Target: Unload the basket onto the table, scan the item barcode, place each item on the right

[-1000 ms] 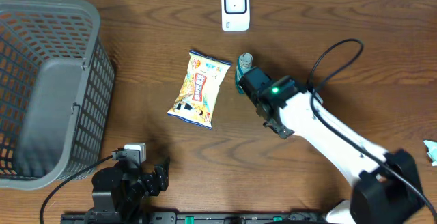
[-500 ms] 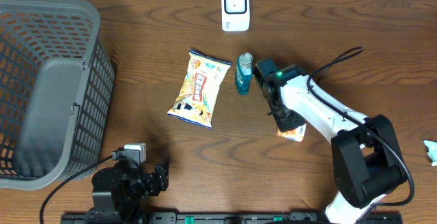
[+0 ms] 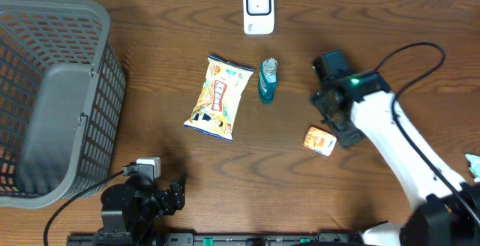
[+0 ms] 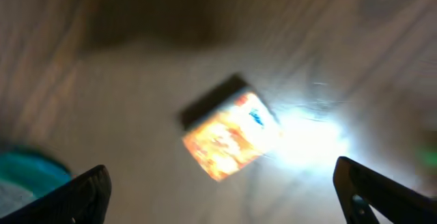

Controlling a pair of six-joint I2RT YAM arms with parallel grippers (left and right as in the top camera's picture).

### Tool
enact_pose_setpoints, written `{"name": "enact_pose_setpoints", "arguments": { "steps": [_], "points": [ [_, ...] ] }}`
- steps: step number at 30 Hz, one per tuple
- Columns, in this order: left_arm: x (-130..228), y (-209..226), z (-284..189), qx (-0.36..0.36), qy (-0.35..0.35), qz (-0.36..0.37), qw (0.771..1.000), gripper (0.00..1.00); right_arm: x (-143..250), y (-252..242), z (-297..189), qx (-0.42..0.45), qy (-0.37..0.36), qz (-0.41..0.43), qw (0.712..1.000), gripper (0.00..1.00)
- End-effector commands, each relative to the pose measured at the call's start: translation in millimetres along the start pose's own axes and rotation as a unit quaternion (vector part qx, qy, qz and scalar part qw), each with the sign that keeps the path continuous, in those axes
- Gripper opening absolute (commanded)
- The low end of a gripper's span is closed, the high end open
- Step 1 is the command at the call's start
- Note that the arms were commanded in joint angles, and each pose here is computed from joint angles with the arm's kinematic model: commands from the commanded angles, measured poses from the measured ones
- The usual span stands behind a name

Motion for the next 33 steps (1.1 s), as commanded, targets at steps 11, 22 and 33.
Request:
{"name": "enact_pose_setpoints", "arguments": {
  "steps": [11, 22, 33],
  "points": [
    [1, -1, -1, 0.005, 0.004, -0.004, 1.0, 0.8, 0, -26, -9, -0.05, 0.069, -0.142, 0.986, 0.99],
    [1, -1, -1, 0.005, 0.004, -0.004, 1.0, 0.8, 15, -67, -29, -0.227, -0.033, -0.183, 0.956, 0.99],
    [1, -1, -1, 0.005, 0.004, -0.004, 1.0, 0.8, 32, -52, 20, -0.307, -0.026, -0.229, 0.924, 0.99]
  ]
}}
Point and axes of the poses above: each gripper's point midway between its finger pads, its own z axis out along the fingers, its own y axis along the line the jaws close on, x = y × z, the point moved 9 cm from there along -z, back along the fingers, and after that the axes turned 4 degrees about -z, right-handed, at the moved point
